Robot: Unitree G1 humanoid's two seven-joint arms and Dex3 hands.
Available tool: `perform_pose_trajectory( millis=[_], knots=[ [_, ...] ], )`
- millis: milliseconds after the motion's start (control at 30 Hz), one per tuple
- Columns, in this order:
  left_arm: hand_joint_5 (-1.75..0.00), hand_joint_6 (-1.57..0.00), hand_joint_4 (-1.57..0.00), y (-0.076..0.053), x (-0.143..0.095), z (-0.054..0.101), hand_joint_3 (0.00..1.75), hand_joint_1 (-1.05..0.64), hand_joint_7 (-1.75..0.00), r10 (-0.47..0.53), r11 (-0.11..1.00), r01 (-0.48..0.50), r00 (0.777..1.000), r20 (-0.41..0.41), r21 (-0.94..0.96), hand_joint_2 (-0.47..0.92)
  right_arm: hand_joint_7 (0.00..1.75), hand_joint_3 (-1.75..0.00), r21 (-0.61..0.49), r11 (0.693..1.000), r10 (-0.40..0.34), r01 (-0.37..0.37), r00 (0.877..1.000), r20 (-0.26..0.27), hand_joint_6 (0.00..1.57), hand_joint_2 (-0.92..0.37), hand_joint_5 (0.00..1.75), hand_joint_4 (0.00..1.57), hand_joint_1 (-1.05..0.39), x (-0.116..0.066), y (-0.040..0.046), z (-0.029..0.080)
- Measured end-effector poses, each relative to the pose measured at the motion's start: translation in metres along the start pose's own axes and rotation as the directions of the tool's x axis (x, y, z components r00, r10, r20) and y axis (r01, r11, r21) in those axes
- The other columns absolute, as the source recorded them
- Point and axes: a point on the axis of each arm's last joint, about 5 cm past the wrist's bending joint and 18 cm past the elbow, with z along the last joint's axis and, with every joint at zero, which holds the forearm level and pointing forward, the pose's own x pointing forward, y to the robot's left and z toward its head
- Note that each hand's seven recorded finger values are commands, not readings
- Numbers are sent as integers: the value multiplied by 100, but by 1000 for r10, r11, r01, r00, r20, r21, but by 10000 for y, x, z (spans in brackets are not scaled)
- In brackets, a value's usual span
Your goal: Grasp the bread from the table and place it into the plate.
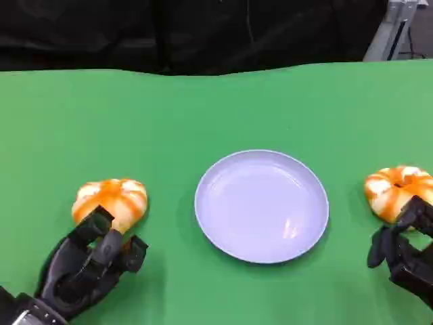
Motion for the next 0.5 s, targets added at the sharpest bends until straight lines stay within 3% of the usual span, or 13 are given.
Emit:
perform_pose_trajectory(
  millis=[500],
  knots=[
    [-175,-93,-84,39,-39,-44,105,-14,-146,13,1000,-13,1000,-4,8,52,156,-134,0,1000,-11,11,1000,-4,80,-43,175,89,-4,-14,-23,-23]
  ],
)
